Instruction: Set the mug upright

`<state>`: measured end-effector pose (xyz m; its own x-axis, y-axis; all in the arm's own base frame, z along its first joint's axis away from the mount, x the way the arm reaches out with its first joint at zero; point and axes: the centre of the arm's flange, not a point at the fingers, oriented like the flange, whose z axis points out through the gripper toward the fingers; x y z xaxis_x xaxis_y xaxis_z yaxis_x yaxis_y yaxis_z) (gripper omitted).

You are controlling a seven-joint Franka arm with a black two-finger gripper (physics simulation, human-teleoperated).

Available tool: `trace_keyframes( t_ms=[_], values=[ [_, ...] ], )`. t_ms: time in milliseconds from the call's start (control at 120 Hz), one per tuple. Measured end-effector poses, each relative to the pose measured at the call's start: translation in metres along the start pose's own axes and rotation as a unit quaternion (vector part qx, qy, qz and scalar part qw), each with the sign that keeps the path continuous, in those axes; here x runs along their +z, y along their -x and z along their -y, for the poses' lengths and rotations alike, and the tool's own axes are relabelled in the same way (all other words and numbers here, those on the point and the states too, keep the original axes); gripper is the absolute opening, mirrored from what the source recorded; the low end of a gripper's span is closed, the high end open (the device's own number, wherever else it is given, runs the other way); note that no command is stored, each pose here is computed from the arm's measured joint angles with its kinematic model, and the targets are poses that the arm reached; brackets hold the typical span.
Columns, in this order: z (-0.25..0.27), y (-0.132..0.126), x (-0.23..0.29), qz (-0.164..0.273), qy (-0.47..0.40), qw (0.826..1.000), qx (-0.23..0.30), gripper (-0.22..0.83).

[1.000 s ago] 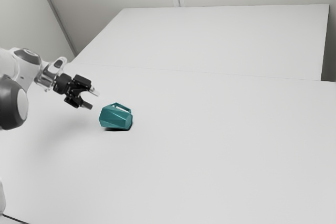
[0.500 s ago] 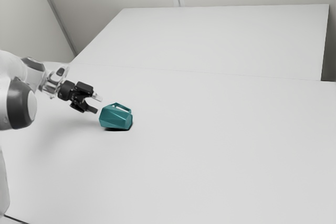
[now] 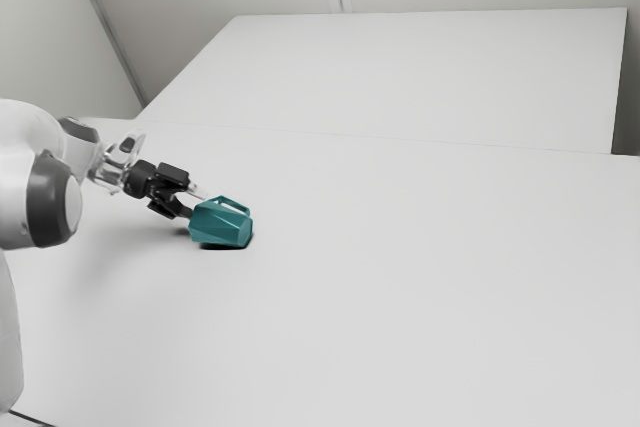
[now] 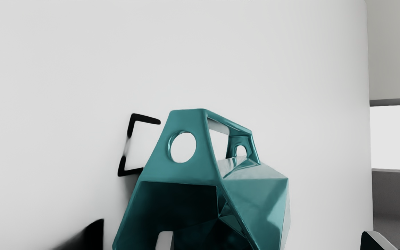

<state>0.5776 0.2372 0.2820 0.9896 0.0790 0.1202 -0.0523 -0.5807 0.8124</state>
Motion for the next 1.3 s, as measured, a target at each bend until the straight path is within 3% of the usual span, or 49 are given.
trace_keyframes(
  t_ms=[242,642,858,1300],
  values=[
    [0.0,-0.005,0.012,0.001,0.007,1.0,0.01,0.54],
    [0.002,-0.007,0.018,-0.003,0.014,1.0,0.015,0.07],
    [-0.003,-0.01,0.021,-0.006,0.019,1.0,0.021,-0.06],
    [-0.045,-0.021,0.017,-0.031,0.075,0.995,0.05,-0.14]
  ],
)
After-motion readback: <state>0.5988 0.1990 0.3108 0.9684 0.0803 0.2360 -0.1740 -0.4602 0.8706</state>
